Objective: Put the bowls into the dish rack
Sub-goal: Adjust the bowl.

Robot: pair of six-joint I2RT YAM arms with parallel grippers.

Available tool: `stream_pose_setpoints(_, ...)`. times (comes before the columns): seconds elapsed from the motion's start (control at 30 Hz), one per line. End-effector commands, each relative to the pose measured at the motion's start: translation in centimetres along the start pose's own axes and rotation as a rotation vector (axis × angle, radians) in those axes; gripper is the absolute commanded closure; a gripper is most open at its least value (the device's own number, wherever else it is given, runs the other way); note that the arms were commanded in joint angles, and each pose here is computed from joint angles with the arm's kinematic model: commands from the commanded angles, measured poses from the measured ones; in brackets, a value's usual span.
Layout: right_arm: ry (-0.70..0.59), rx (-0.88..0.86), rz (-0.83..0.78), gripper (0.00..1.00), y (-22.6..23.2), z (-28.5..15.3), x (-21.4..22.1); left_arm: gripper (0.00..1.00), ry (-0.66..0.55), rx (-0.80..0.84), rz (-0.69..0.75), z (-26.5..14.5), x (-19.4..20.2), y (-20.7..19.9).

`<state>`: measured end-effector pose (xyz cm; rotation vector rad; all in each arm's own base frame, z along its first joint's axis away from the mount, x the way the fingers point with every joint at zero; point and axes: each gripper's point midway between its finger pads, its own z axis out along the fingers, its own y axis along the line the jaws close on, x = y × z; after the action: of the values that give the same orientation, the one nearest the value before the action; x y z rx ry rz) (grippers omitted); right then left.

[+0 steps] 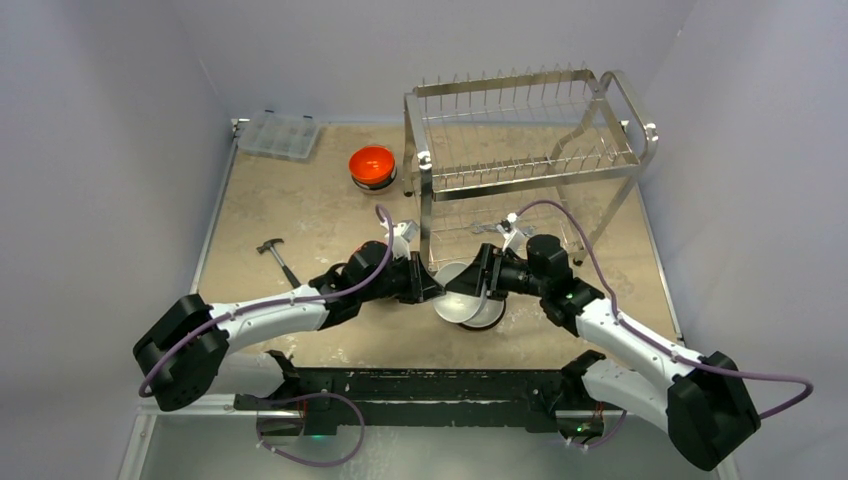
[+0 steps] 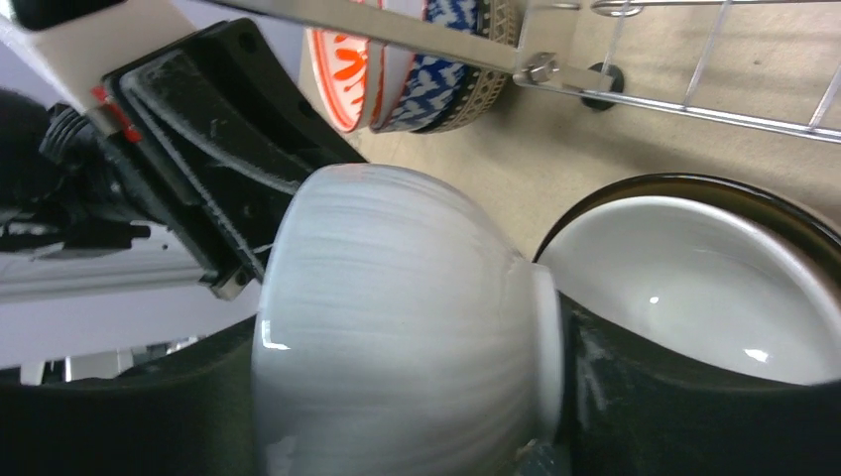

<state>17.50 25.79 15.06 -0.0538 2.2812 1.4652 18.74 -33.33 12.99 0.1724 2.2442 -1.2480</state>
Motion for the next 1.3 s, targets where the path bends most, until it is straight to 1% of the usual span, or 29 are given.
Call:
stream_pose_setpoints(0.0,0.032,-0.227,-0.104,0.33,6.2,-0.4,-0.2,1.00,-0.128,0.390,0.106,-2.0,-4.7,-12.1)
stream_pose_setpoints(0.1,0.028,-0.230,-0.105,0.51,6.3,-0.5,-0.2,1.00,-0.129,0.381,0.104,-2.0,-4.7,-12.0)
stream_pose_setpoints(0.17,0.023,-0.232,-0.106,0.60,6.4,-0.5,-0.3,1.00,-0.124,0.375,0.102,-1.9,-4.6,-11.8)
stream_pose_setpoints(0.23,0.018,-0.230,-0.106,0.74,6.5,-0.5,-0.5,1.00,-0.118,0.368,0.099,-1.8,-4.5,-11.7)
stream_pose_setpoints(0.33,0.011,-0.224,-0.108,0.93,6.6,-0.5,-0.7,1.00,-0.118,0.359,0.093,-1.8,-4.4,-11.4)
stream_pose_setpoints(0.37,0.010,-0.222,-0.110,0.97,6.6,-0.5,-0.7,1.00,-0.119,0.358,0.092,-1.9,-4.3,-11.3)
stream_pose_setpoints(0.4,0.006,-0.219,-0.113,0.98,6.7,-0.5,-0.9,1.00,-0.118,0.353,0.092,-1.9,-4.2,-11.1)
stream_pose_setpoints(0.43,0.004,-0.217,-0.114,0.94,6.7,-0.5,-0.9,1.00,-0.119,0.348,0.091,-2.0,-4.2,-11.0)
stream_pose_setpoints(0.47,0.003,-0.219,-0.115,0.87,6.8,-0.6,-1.0,1.00,-0.118,0.336,0.089,-2.0,-4.1,-10.7)
stream_pose_setpoints(0.57,-0.004,-0.246,-0.119,0.54,7.7,-0.9,-1.1,1.00,-0.117,0.304,0.089,-1.9,-3.7,-9.7)
stream_pose_setpoints(0.63,-0.017,-0.267,-0.107,0.27,8.2,-1.2,-1.3,1.00,-0.126,0.293,0.087,-2.0,-3.7,-9.4)
stream_pose_setpoints(0.7,-0.031,-0.294,-0.084,0.12,8.7,-1.6,-1.2,1.00,-0.141,0.290,0.086,-2.1,-4.0,-9.4)
stream_pose_setpoints(0.73,-0.042,-0.306,-0.082,0.06,8.9,-1.8,-1.3,1.00,-0.148,0.293,0.087,-2.2,-4.1,-9.5)
stream_pose_setpoints(0.77,-0.049,-0.314,-0.065,0.02,8.9,-1.9,-1.2,1.00,-0.155,0.292,0.089,-2.3,-4.3,-9.6)
stream_pose_setpoints(0.87,-0.055,-0.317,-0.044,0.01,8.7,-1.9,-1.0,1.00,-0.172,0.302,0.096,-2.5,-4.8,-10.0)
stream_pose_setpoints(1.03,-0.026,-0.274,-0.010,0.01,7.4,-1.3,-0.5,1.00,-0.187,0.314,0.107,-2.9,-5.3,-10.7)
stream_pose_setpoints(1.27,-0.021,-0.251,-0.004,0.02,7.5,-1.2,-0.7,1.00,-0.187,0.210,0.154,-2.9,-5.6,-9.4)
